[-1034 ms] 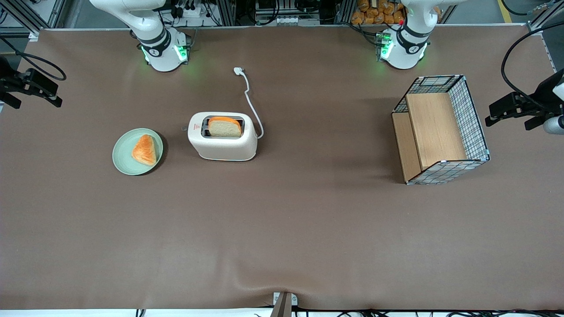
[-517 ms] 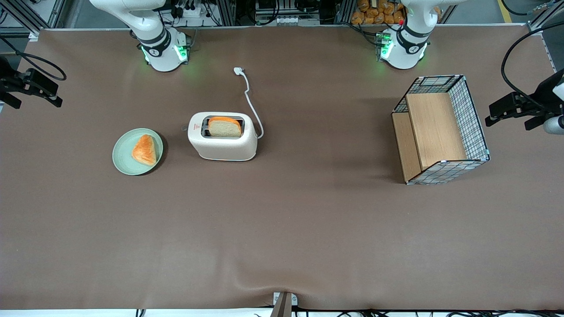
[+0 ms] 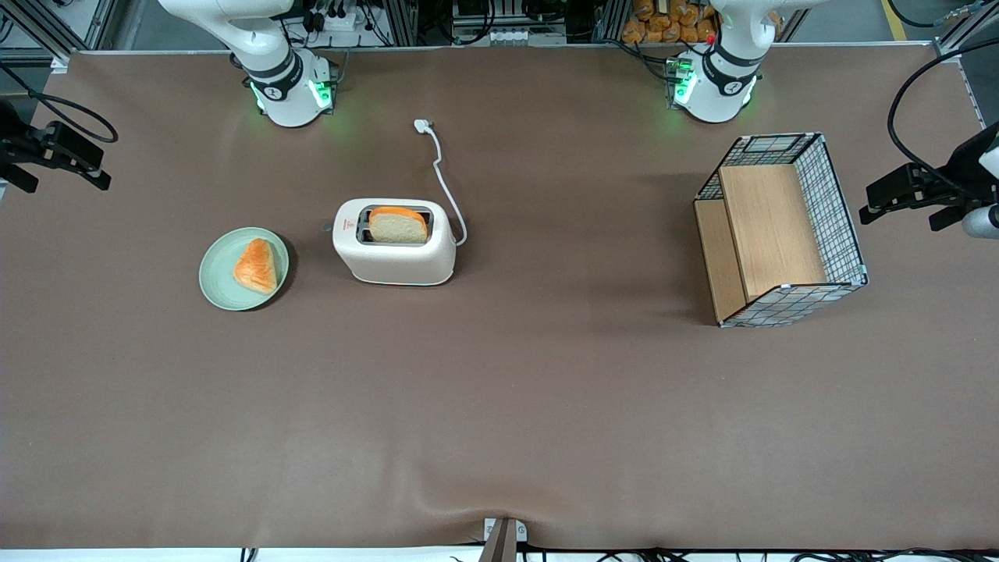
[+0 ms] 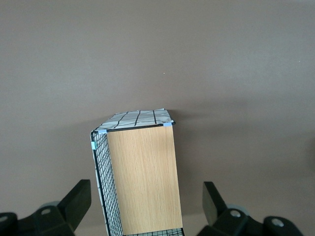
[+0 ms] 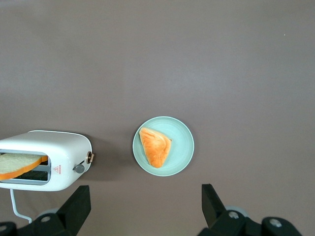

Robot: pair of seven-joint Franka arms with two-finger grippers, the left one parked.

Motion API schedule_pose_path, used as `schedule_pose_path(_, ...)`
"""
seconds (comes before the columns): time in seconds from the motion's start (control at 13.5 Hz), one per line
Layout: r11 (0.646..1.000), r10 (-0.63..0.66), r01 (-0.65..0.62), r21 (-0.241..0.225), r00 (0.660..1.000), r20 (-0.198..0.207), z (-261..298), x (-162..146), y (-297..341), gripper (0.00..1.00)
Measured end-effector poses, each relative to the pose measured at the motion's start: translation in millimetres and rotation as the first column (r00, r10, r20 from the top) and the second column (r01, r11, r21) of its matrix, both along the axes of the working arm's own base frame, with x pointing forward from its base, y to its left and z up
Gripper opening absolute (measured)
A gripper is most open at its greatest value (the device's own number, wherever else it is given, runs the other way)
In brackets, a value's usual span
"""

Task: Press toaster button with right arm

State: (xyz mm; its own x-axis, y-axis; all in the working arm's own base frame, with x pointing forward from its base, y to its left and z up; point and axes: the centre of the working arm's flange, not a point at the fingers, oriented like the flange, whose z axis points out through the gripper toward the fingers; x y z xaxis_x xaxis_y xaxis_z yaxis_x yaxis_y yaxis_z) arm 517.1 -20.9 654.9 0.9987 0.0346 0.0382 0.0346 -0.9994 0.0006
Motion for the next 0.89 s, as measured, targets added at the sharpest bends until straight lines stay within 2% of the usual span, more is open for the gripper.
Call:
schedule_pose_path(0.59,1.000,0.003,-0.003,0.030,1.000,-0.005,-2,1,4,1.00)
schedule_pose_path(0.66,0.999,0.005,-0.004,0.041,1.000,-0.006,-3,2,6,0.91)
schedule_pose_path(0.89,0.996,0.010,-0.008,0.092,1.000,-0.022,-9,4,13,0.54)
